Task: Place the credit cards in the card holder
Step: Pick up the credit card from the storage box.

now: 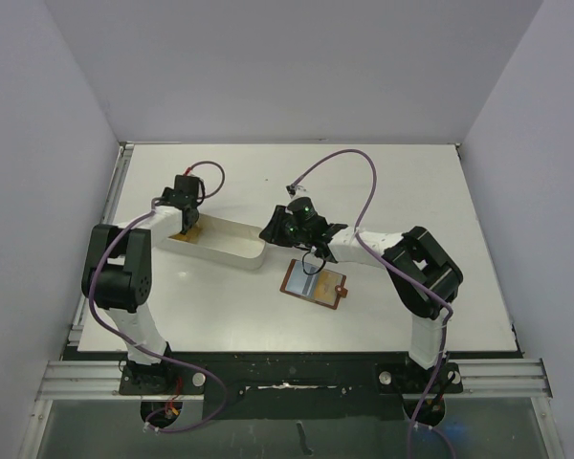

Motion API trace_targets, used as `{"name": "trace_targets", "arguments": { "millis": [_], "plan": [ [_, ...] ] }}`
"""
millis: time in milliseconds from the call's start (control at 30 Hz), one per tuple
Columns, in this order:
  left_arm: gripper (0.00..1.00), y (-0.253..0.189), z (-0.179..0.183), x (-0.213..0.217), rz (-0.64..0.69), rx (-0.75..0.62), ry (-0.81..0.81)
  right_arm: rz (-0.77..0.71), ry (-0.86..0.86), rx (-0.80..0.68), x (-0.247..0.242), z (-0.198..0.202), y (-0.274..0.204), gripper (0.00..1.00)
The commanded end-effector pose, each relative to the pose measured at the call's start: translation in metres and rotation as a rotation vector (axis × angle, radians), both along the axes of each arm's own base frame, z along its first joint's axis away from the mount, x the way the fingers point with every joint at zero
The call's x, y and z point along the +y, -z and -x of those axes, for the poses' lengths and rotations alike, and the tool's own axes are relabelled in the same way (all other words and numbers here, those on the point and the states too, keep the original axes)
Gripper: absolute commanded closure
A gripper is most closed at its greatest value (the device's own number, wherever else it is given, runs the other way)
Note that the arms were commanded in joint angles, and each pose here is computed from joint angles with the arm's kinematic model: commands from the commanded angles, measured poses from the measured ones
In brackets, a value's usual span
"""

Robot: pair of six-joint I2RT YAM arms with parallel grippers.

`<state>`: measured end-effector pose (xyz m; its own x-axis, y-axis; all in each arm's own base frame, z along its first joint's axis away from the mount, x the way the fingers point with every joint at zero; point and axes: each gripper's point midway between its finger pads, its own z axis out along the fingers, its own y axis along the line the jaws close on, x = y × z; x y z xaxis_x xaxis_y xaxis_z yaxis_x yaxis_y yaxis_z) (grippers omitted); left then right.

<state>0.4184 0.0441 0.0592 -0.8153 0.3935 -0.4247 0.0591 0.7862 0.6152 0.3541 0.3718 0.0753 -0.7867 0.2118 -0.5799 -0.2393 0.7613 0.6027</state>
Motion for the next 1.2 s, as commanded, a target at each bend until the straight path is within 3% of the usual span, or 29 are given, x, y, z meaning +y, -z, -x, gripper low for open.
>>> {"name": "trace_targets", "arguments": {
  "millis": [0,67,233,367,533,667,800,1167],
  "plan": [
    [0.52,0.003,0.005,0.014,0.001,-0.033,-0.08,0.09,-0.012,0.055,-0.018,0.017,0.022,1.0],
    [0.54,0.004,0.004,0.021,-0.008,-0.036,-0.1,0.094,-0.006,0.058,-0.02,0.018,0.023,1.0],
    [0.72,-0.008,-0.001,0.021,-0.021,-0.058,-0.091,0.091,0.002,0.06,-0.022,0.019,0.022,1.0],
    [0.79,-0.014,-0.003,0.02,-0.038,-0.055,-0.078,0.087,0.0,0.061,-0.02,0.019,0.022,1.0],
    [0.81,-0.024,-0.006,0.019,-0.072,-0.057,-0.082,0.083,-0.003,0.066,-0.019,0.019,0.022,1.0],
    [0.73,-0.027,-0.006,0.019,-0.077,-0.052,-0.084,0.08,-0.006,0.07,-0.018,0.02,0.023,1.0],
    [0.87,-0.027,-0.006,0.017,-0.08,-0.049,-0.082,0.079,-0.009,0.07,-0.017,0.02,0.023,1.0],
    [0.93,-0.037,-0.007,0.009,-0.084,-0.026,-0.088,0.073,-0.017,0.072,-0.015,0.021,0.023,1.0]
  ]
}}
